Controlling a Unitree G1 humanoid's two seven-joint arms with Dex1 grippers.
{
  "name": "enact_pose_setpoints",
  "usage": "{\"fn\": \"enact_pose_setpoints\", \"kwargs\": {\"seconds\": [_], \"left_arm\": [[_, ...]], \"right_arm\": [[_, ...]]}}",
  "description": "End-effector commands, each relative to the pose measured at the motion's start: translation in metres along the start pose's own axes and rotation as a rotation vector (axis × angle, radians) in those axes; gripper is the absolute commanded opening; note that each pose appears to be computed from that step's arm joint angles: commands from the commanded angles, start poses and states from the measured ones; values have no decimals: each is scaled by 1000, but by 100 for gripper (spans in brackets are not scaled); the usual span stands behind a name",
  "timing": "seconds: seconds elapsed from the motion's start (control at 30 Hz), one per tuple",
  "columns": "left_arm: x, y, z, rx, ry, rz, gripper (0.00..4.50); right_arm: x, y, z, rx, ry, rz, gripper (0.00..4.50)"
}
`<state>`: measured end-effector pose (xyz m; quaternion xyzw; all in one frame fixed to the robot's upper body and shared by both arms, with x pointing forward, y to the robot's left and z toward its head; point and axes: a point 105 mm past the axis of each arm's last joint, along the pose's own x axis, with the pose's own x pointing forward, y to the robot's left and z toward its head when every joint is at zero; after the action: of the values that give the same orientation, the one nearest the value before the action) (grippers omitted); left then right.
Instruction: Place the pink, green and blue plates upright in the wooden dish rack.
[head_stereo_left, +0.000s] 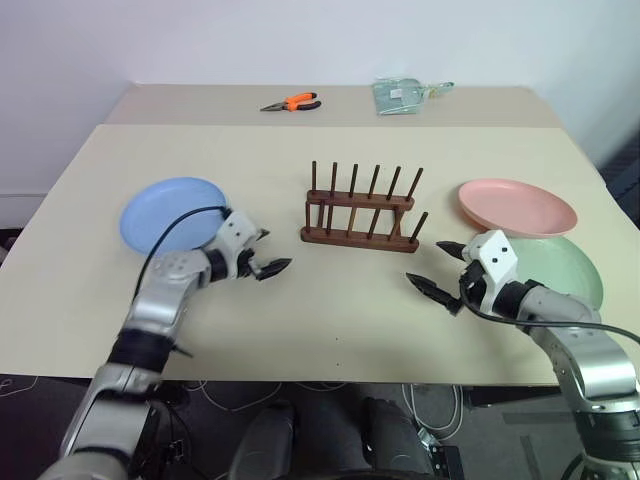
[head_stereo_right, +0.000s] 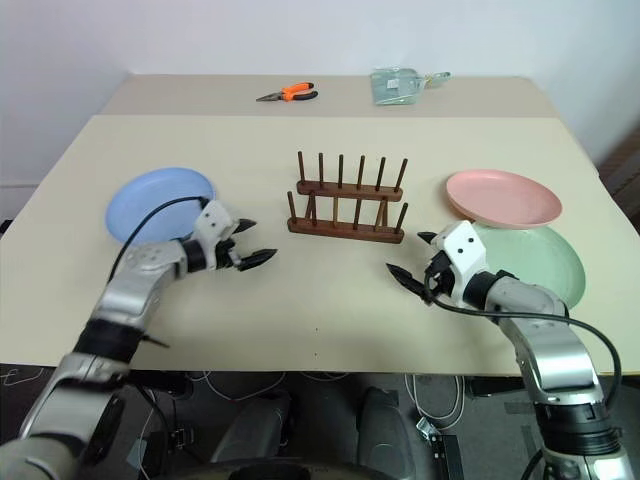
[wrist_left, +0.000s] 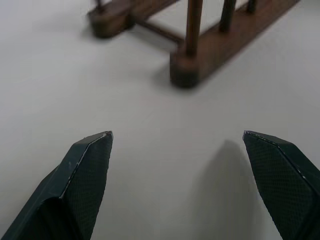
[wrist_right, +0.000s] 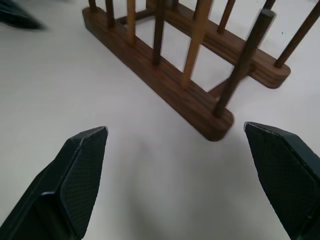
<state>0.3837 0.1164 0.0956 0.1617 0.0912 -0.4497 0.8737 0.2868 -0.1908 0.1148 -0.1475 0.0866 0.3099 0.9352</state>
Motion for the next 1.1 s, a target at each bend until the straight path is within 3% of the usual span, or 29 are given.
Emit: {"fn": "enact_pose_setpoints", "kwargs": {"seconds": [0.03, 0.13, 0.17, 0.23, 0.33, 0.43, 0.73, 0.87, 0.97, 1.03, 1.1], "left_arm": [[20, 1, 5, 34, 8, -66, 429], [33, -6, 5, 41, 27, -139, 429], [38, -10, 6, 41, 29, -163, 406], [43, -13, 7, 40, 25, -184, 340], [46, -19, 8, 44, 14, -218, 193], [45, -27, 9, 79, -8, -262, 77], [11, -88, 16, 160, -88, -482, 77], [7, -90, 9, 149, -50, -461, 266], [8, -70, -2, 174, 16, -339, 419], [0, -60, -7, 150, 41, -297, 448], [-16, -60, -12, 114, 67, -300, 428]], "right_arm": [[-8, 3, 10, -15, -39, -60, 449], [-16, 6, 9, -11, -38, -103, 449], [-18, 7, 9, -9, -38, -117, 450], [-23, 7, 7, -10, -31, -138, 450], [-27, 6, 6, -14, -21, -147, 450], [-31, 4, 4, -29, 2, -140, 450], [-60, -4, -11, -42, 143, -60, 450], [-63, -3, -17, -47, 170, -44, 450], [-61, 1, -19, -52, 172, -27, 450], [-60, 6, -18, -44, 167, 2, 424], [-60, 12, -19, -36, 178, 36, 359]]}}
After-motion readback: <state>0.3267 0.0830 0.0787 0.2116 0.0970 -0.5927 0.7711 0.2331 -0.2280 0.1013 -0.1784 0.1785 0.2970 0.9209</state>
